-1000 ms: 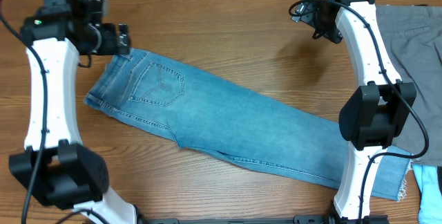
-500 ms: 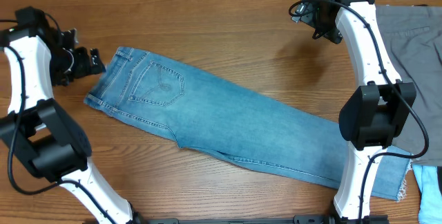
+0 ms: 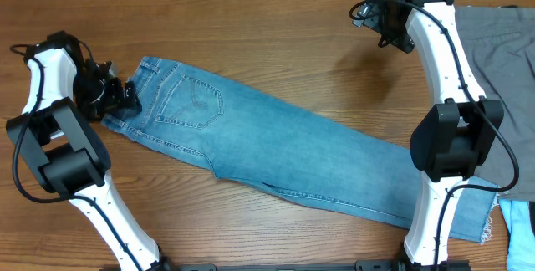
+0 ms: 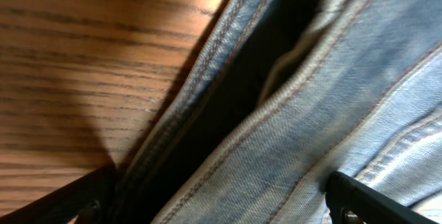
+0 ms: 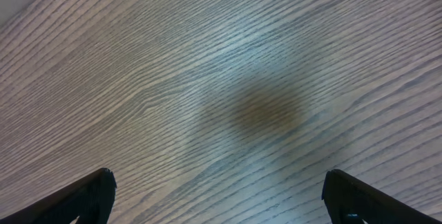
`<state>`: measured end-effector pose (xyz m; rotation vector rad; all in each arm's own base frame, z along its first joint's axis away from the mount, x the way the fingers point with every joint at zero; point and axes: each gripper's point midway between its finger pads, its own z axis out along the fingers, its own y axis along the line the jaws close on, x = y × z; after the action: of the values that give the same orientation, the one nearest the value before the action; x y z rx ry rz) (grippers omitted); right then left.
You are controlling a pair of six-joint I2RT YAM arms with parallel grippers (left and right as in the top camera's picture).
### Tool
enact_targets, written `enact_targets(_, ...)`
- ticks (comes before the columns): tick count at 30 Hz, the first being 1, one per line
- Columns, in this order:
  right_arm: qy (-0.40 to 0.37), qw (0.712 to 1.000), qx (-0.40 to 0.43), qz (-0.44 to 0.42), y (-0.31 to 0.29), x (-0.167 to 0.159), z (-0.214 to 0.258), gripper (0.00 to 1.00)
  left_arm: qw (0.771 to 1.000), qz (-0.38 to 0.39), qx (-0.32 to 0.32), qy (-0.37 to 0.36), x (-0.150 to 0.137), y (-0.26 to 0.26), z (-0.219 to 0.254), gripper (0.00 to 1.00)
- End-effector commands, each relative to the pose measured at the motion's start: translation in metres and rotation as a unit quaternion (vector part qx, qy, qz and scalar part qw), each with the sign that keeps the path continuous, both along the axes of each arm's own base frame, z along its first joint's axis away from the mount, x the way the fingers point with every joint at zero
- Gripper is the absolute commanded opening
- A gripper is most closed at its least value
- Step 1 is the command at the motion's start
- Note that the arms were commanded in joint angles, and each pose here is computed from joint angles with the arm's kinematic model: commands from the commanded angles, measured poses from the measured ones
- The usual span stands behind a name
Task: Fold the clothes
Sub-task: 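Reach the left gripper to the jeans waistband and grasp it, then pull the jeans leftward with the left gripper to straighten them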
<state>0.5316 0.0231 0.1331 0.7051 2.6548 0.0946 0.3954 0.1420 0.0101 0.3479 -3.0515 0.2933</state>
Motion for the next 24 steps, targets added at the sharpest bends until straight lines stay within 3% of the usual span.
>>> enact_targets(1, -0.035, 0.999, -0.001, 0.001, 0.0, 0.004, 0.031, 1.0, 1.0, -0.013, 0.003, 0.0, 0.004, 0.0, -0.003, 1.0)
enact_targets(2, -0.035, 0.999, -0.001, 0.001, 0.0, 0.004, 0.031, 1.0, 1.0, -0.013, 0.003, 0.0, 0.004, 0.0, -0.003, 0.99)
enact_targets(7, -0.035, 0.999, -0.001, 0.001, 0.0, 0.004, 0.031, 1.0, 1.0, -0.013, 0.004, -0.001, 0.004, 0.0, -0.003, 0.6)
enact_targets(9, -0.035, 0.999, -0.001, 0.001, 0.0, 0.004, 0.031, 1.0, 1.0, -0.015, 0.005, -0.003, 0.005, 0.001, -0.003, 0.37)
enact_targets(11, -0.035, 0.999, -0.001, 0.001, 0.0, 0.004, 0.031, 1.0, 1.0, -0.017, 0.009, -0.01, 0.008, 0.003, -0.004, 0.06)
enact_targets(15, -0.035, 0.999, -0.001, 0.001, 0.0, 0.004, 0.031, 1.0, 0.999, 0.0, 0.039, -0.021, 0.015, 0.016, -0.005, 0.04)
enact_targets(19, -0.035, 0.999, -0.001, 0.001, 0.0, 0.004, 0.031, 1.0, 0.986, 0.087, 0.145, 0.012, 0.0, 0.071, -0.006, 0.04)
enact_targets(24, -0.035, 0.999, -0.001, 0.001, 0.0, 0.004, 0.031, 1.0, 0.96, 0.214, 0.181, 0.02, -0.031, 0.136, -0.004, 0.04)
